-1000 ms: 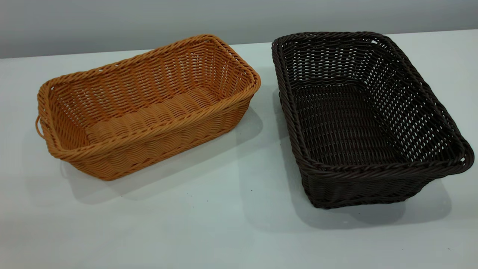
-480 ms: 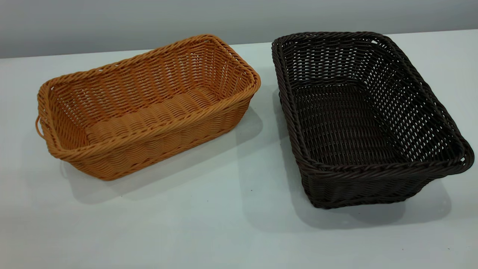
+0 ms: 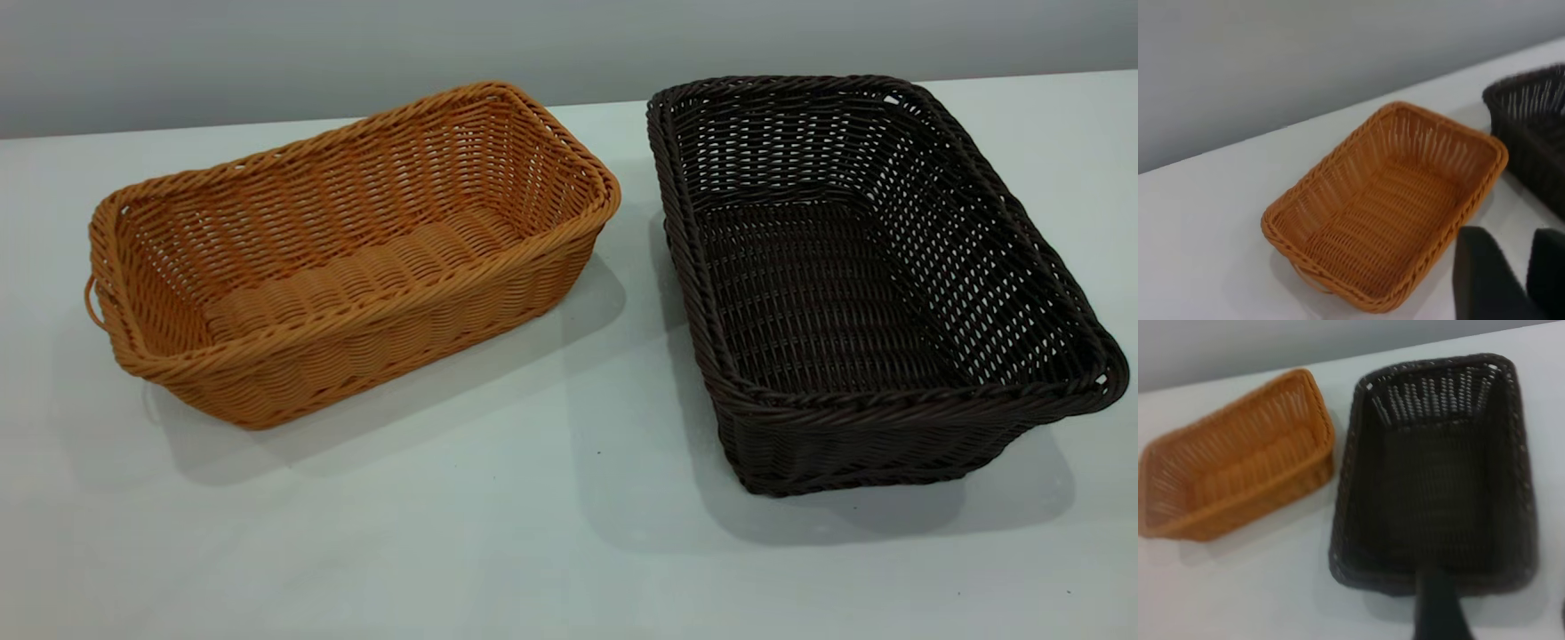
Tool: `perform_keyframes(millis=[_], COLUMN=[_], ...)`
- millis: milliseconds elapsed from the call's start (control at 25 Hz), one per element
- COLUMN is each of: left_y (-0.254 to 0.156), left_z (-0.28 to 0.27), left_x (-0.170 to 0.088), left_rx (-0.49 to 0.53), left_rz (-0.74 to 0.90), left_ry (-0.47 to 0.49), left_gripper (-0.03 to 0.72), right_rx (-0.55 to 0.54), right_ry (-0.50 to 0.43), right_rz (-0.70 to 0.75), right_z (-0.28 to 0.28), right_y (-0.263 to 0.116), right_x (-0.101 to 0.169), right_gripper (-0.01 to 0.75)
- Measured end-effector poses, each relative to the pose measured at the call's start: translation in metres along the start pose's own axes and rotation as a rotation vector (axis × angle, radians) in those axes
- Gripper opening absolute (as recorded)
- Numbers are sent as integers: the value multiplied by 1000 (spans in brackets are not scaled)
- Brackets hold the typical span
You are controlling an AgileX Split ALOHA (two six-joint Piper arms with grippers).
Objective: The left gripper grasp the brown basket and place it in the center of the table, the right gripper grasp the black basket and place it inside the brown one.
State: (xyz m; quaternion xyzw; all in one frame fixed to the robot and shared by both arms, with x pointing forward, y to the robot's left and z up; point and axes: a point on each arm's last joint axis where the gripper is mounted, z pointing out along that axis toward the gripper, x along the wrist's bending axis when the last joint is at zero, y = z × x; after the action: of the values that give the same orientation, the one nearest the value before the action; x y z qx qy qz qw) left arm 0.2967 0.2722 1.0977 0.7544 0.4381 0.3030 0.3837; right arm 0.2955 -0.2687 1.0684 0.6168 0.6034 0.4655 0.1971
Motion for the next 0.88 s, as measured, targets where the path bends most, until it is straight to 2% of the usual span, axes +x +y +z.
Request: perform_keyframes(millis=[160,280,520,680,880], left_y=[8,8,6,3,-3], left_z=[29,50,86,105,124], left_x=[12,15,17,16,14], left_rx=[78,162,291,349,448], left_rz=[47,92,115,186,287], left_ry=[-57,-132,-239,-289,-306], left_gripper=[308,345,354,350,340], right_rx=[-19,-17,-82,-8,83], right_ry=[45,89,178,209,232], right_rz=[25,48,151,242,425], right_z=[9,16,22,34,53], right_y=[18,23,35,37,40], right_x=[3,5,10,10,7], right_gripper=[437,442,443,443,443])
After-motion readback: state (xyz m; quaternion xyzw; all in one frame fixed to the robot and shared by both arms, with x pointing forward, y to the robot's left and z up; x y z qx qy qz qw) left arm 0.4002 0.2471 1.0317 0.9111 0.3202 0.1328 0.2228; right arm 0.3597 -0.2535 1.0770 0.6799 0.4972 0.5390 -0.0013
